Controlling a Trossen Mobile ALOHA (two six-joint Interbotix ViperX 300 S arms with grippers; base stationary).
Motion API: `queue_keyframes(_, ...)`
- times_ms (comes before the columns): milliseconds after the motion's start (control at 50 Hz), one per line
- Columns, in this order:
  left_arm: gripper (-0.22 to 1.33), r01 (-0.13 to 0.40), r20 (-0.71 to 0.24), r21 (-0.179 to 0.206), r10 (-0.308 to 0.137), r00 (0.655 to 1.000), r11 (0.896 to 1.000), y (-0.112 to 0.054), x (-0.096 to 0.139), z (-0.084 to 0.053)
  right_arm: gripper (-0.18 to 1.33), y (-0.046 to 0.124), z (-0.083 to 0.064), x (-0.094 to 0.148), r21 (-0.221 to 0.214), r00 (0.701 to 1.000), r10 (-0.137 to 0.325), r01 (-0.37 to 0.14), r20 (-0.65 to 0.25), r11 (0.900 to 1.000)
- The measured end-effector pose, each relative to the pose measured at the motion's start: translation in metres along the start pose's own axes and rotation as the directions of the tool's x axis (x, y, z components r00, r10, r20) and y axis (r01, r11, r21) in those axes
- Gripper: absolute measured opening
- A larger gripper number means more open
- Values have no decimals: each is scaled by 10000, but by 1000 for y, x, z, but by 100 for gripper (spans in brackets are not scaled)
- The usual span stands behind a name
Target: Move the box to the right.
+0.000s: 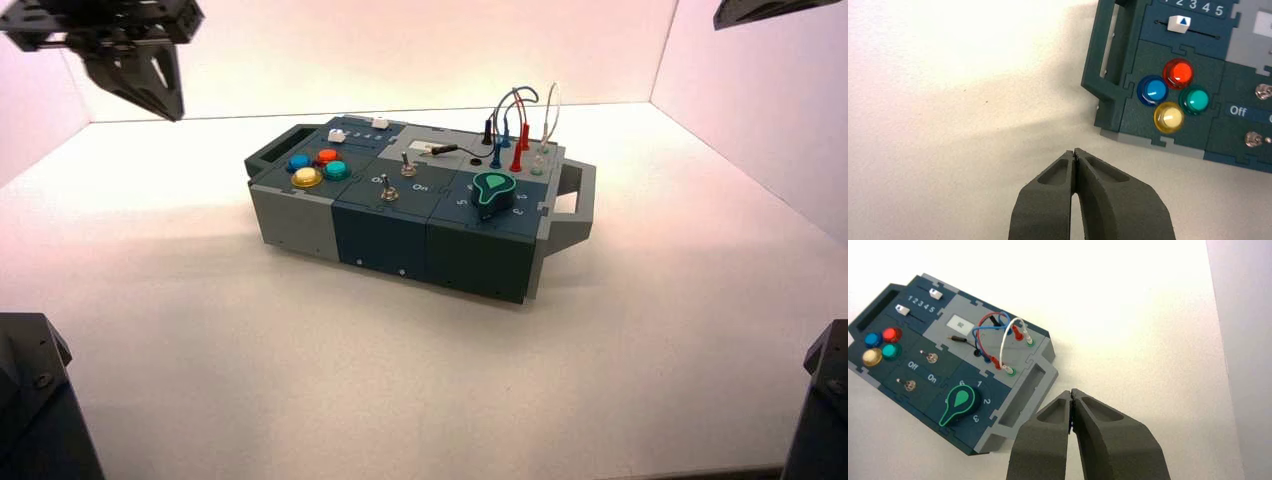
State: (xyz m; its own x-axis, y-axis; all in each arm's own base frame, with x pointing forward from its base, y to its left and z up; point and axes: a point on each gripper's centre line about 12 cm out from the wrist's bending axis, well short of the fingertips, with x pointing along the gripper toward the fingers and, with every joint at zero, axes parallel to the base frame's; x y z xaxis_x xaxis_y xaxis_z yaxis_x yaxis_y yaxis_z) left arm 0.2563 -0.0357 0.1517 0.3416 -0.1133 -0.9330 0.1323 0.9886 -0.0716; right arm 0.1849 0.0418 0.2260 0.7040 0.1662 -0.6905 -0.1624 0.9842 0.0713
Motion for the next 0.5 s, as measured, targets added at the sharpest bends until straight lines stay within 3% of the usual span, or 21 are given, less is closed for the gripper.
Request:
queue_keyframes(200,-16,193,-531,438,-170,9984,9989,-13,15,7,-13,0,4,-5,-42,9991,9,-7,414,10000)
queue_keyframes(340,-16,331,-1068,757,-249,9940,9966,-23,28,3,-14,-1,4,-5,-34,9989,-19,20,463,10000)
queue_keyframes(500,-16,392,-1658,870,-244,9859,9954,-26,42,-4,-13,-1,4,-5,-38,9989,-58,59,466,10000)
